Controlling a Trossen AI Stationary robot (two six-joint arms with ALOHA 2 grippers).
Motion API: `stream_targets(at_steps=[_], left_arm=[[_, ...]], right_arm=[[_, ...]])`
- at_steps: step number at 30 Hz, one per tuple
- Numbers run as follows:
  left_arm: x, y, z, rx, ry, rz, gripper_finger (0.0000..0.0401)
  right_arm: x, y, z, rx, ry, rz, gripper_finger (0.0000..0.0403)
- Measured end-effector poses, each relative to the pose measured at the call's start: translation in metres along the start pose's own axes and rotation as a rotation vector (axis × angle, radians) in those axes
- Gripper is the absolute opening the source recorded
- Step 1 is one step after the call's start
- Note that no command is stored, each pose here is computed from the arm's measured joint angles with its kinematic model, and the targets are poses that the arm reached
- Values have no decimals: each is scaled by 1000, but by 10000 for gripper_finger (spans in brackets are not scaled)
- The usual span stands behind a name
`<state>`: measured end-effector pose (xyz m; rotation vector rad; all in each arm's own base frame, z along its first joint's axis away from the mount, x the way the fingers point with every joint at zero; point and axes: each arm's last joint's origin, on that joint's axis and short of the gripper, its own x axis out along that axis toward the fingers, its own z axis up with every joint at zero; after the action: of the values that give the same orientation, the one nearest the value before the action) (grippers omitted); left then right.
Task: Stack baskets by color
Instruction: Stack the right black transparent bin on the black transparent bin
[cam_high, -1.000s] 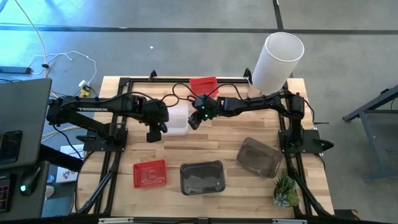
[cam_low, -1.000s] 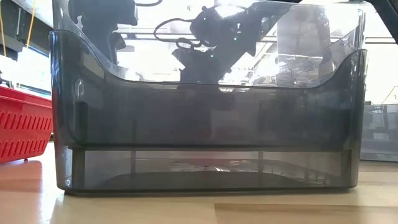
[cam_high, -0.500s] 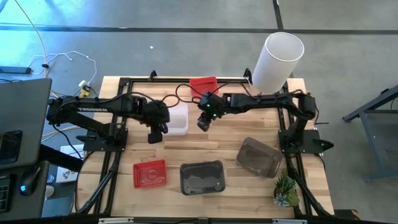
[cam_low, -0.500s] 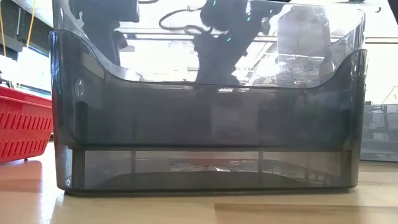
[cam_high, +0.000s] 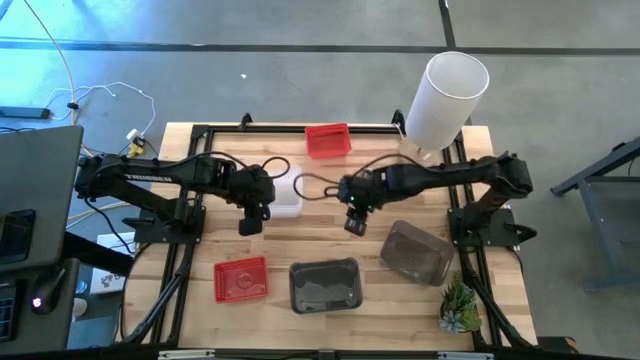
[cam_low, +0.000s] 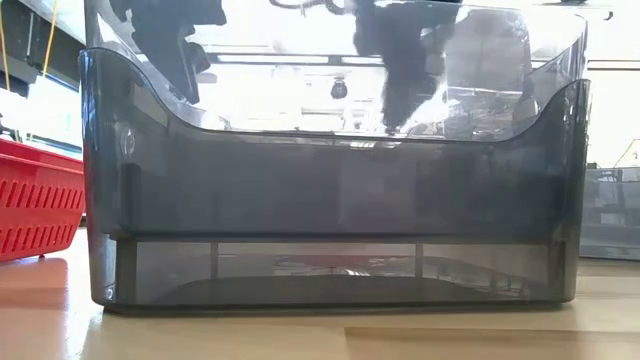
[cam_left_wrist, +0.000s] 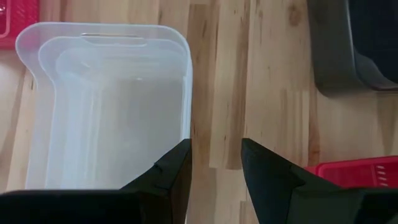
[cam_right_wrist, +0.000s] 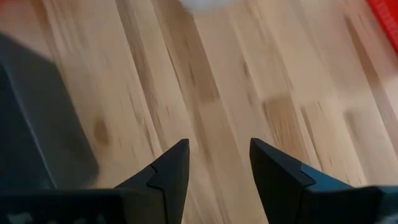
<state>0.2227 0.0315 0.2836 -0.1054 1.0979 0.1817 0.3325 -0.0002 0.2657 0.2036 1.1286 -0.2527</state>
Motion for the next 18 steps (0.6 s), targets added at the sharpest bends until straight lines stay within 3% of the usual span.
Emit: stream_targets(at_steps=[10, 18], left_arm=[[0, 0, 0, -19, 1, 2, 125], [0, 0, 0, -22, 2, 3, 125]], right_arm=[[-7, 20, -30, -48, 159, -166, 156], [-21, 25, -60, -56, 297, -443, 156]])
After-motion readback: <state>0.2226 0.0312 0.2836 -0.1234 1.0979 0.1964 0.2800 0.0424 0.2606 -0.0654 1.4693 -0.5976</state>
